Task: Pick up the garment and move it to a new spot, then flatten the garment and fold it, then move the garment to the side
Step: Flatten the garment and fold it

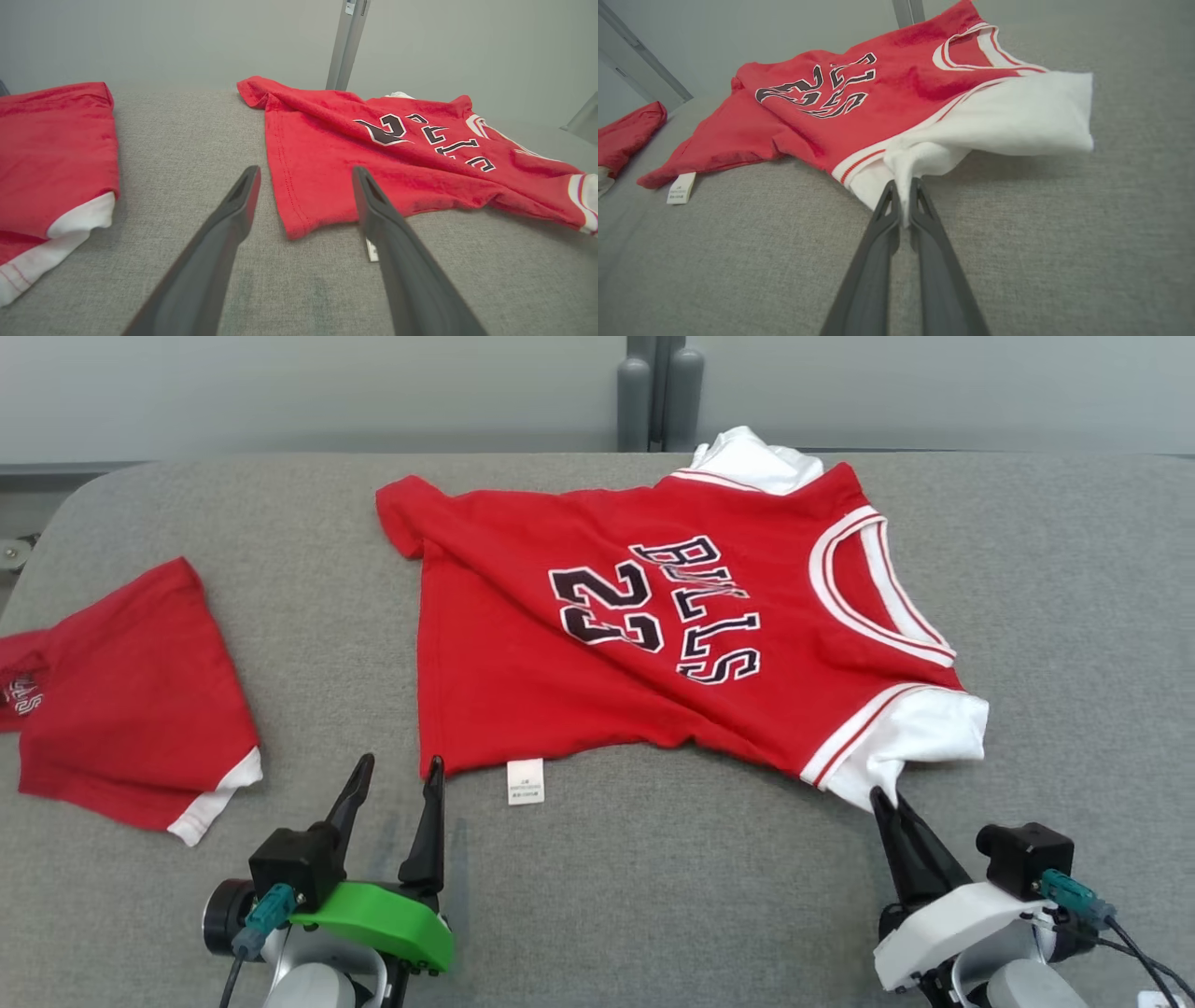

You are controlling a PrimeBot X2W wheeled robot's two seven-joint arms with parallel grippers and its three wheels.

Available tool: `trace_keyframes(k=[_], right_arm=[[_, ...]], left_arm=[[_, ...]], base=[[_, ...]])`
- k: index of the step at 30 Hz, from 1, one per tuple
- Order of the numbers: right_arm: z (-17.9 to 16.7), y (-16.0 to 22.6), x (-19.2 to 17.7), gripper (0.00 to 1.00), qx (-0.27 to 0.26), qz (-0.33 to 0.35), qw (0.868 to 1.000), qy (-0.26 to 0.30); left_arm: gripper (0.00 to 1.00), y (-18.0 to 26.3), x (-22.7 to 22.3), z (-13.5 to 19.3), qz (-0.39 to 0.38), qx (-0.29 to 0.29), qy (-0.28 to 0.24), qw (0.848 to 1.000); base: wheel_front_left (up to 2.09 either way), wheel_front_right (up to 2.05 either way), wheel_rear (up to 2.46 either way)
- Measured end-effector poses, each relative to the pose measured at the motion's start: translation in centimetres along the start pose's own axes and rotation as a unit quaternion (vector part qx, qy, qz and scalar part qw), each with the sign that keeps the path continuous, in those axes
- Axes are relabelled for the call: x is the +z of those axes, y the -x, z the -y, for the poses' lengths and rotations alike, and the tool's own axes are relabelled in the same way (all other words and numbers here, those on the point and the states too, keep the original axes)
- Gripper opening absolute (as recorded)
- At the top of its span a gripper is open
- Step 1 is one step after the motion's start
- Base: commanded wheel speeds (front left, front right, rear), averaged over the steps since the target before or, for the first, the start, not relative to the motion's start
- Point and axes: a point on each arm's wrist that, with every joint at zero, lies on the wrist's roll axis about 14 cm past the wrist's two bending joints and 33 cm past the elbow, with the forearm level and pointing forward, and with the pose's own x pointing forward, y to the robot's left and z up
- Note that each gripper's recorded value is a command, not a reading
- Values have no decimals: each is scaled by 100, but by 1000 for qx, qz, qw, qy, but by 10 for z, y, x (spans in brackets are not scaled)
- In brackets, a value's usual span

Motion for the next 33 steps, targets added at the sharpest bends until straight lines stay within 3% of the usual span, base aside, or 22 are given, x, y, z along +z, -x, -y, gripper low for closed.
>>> trace_keyframes(k=[4,5,6,7,13,18,33], right_arm=[[-1,19,42,0,9,66,997,34],[-1,26,50,22,9,78,996,42],[-1,33,56,96,9,90,995,50],[-1,40,61,100,7,98,994,55],[11,73,80,100,-27,135,989,62],[27,73,74,100,-54,125,989,57],[52,-18,70,100,-52,74,992,87]], left_arm=[[100,-6,6,17,9,-25,2,1000],[100,-7,7,20,10,-30,2,999],[100,-8,7,23,11,-35,3,999],[100,-9,7,26,11,-39,5,999],[100,-15,2,44,3,-64,10,998],[100,-19,-6,51,-9,-74,11,997],[100,-14,-10,16,-15,-23,10,1000]], base=[[0,0,0],[0,0,0],[0,0,0],[0,0,0],[0,0,0],[0,0,0],[0,0,0]])
